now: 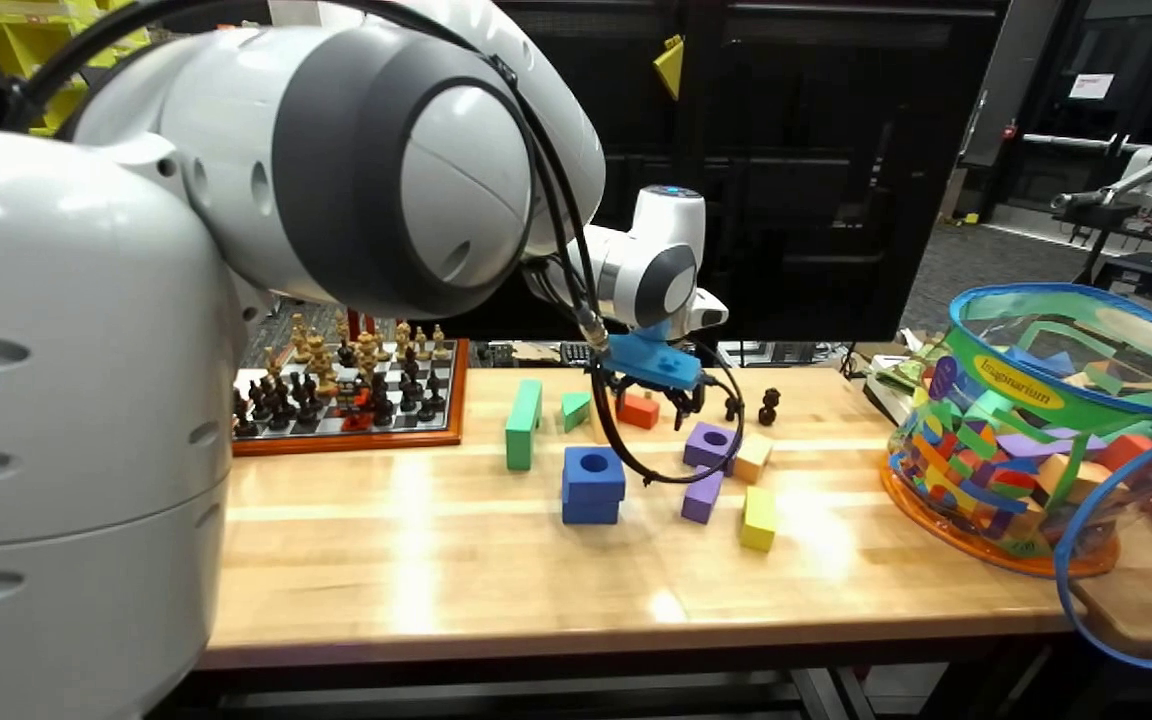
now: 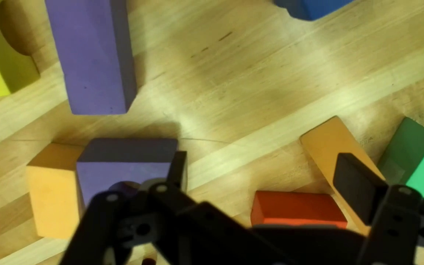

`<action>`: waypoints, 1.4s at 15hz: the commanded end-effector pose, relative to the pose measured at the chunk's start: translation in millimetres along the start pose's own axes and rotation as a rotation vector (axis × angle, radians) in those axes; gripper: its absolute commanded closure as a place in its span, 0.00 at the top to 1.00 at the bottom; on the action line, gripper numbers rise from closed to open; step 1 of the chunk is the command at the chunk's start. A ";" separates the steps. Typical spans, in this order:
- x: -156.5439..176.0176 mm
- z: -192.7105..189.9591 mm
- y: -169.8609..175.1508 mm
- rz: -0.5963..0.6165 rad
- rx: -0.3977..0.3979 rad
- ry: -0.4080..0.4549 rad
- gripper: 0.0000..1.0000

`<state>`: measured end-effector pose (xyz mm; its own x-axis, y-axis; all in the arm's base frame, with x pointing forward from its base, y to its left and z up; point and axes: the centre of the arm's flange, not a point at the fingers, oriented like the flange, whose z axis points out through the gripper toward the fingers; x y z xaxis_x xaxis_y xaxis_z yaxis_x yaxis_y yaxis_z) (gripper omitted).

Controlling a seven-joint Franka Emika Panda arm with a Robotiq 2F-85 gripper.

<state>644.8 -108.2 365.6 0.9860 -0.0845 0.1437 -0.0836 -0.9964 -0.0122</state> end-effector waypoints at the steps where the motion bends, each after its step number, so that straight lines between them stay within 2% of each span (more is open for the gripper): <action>1: 4.1 -1.3 15.2 -0.044 0.021 -0.023 1.00; 6: 4.7 5.1 32.0 -0.181 0.096 -0.080 1.00; 9: 9.5 11.3 40.4 -0.239 0.091 -0.085 1.00; 21: 41.1 27.1 57.5 -0.214 0.065 -0.041 1.00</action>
<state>671.8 -163.7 341.6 0.9867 0.1298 0.0980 0.1351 -0.9896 -0.0501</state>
